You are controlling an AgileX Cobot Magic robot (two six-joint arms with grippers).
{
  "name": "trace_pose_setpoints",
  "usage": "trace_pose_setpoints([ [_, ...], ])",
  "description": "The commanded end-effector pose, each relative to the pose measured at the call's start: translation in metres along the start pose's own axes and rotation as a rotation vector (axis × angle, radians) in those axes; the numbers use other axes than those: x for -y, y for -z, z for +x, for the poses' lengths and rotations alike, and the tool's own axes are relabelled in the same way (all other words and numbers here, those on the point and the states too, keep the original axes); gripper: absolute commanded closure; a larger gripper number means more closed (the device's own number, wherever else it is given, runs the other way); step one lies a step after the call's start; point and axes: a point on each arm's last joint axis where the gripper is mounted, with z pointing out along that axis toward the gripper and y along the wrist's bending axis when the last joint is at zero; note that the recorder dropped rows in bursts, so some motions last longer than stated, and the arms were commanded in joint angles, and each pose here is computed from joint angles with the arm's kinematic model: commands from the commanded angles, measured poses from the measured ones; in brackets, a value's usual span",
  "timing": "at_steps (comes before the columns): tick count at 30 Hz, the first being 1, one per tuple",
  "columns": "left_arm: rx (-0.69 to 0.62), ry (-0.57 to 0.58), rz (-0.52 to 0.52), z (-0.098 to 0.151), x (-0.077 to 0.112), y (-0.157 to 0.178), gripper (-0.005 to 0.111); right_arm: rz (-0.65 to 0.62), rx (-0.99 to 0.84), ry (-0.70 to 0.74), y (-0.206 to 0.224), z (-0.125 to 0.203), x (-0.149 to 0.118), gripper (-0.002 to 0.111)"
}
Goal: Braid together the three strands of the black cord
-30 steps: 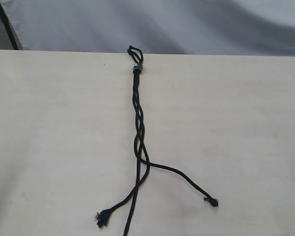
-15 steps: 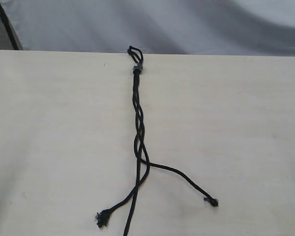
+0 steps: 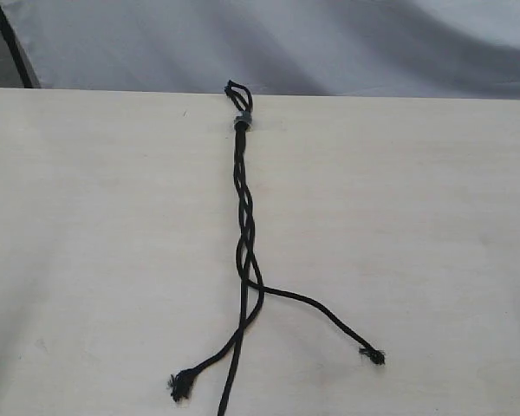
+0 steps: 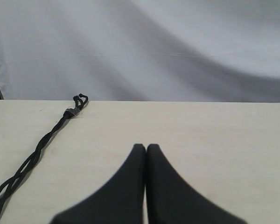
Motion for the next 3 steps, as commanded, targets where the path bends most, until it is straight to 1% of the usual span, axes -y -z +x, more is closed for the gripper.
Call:
trace_pose_setpoints([
  [1,-0.007,0.007,-0.001,0.0018,0.0,0.0002,0.106,0.004,0.007,-0.004,0.0004,0.0003,0.0003,0.108],
  [3,-0.007,0.007,-0.001,0.0018,0.0,0.0002,0.106,0.004,0.007,-0.004,0.0004,0.0003,0.0003,0.108],
])
